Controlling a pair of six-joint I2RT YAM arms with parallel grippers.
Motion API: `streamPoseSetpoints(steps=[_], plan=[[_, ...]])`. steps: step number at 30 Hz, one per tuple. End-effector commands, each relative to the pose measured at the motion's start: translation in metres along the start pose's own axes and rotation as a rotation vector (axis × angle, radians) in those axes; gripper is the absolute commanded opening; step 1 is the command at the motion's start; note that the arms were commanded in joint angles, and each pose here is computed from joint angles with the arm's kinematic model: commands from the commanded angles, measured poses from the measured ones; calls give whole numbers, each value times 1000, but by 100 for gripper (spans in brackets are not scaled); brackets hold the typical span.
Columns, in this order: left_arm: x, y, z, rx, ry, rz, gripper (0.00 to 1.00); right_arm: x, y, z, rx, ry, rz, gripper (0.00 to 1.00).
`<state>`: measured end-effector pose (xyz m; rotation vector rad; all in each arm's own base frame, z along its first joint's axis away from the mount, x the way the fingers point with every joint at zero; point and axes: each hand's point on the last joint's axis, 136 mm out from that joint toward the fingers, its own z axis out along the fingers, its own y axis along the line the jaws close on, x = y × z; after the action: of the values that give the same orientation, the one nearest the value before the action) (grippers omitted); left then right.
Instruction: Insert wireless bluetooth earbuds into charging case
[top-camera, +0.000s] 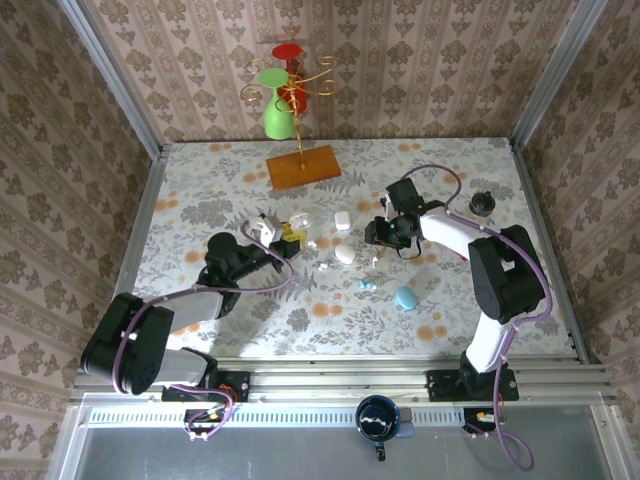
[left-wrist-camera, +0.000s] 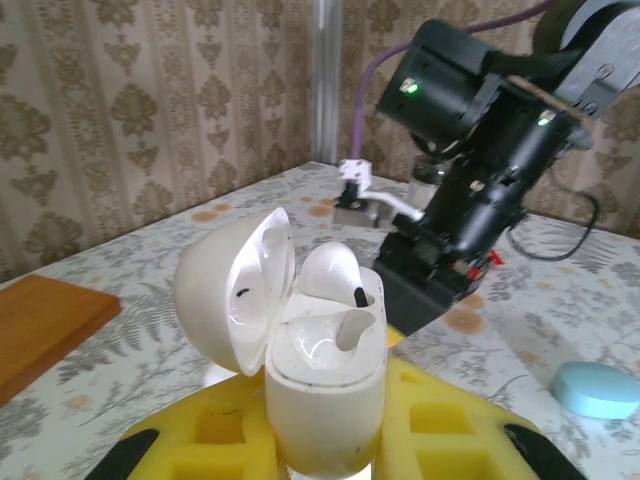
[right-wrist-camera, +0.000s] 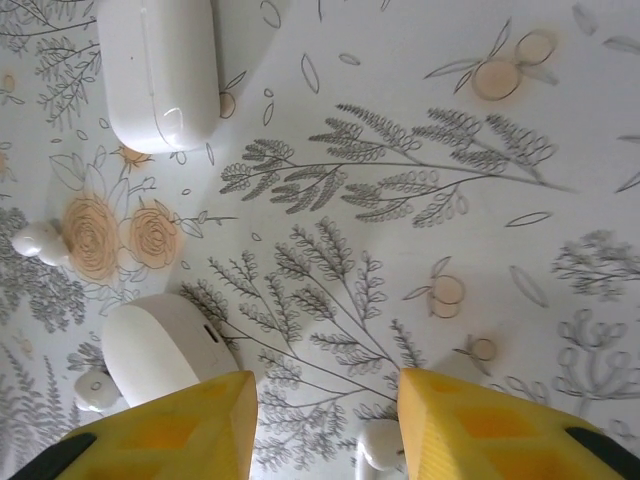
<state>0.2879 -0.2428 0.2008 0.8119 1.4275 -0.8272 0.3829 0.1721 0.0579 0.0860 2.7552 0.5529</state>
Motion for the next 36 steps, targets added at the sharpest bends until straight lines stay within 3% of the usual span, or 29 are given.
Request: streamPoseSetpoints(steps=[1, 10, 20, 36], plan=[[5, 8, -3, -26, 0, 50, 6, 13, -19, -18, 141, 73, -80, 44], [30, 2, -10, -21, 94, 81, 5, 30, -25, -26, 235, 236, -87, 45], [42, -5, -11, -13, 64, 44, 4, 37, -3, -6, 176, 368, -65, 45], [50, 2, -13, -38, 69, 33, 4, 47, -12, 17, 206, 499, -78, 40]])
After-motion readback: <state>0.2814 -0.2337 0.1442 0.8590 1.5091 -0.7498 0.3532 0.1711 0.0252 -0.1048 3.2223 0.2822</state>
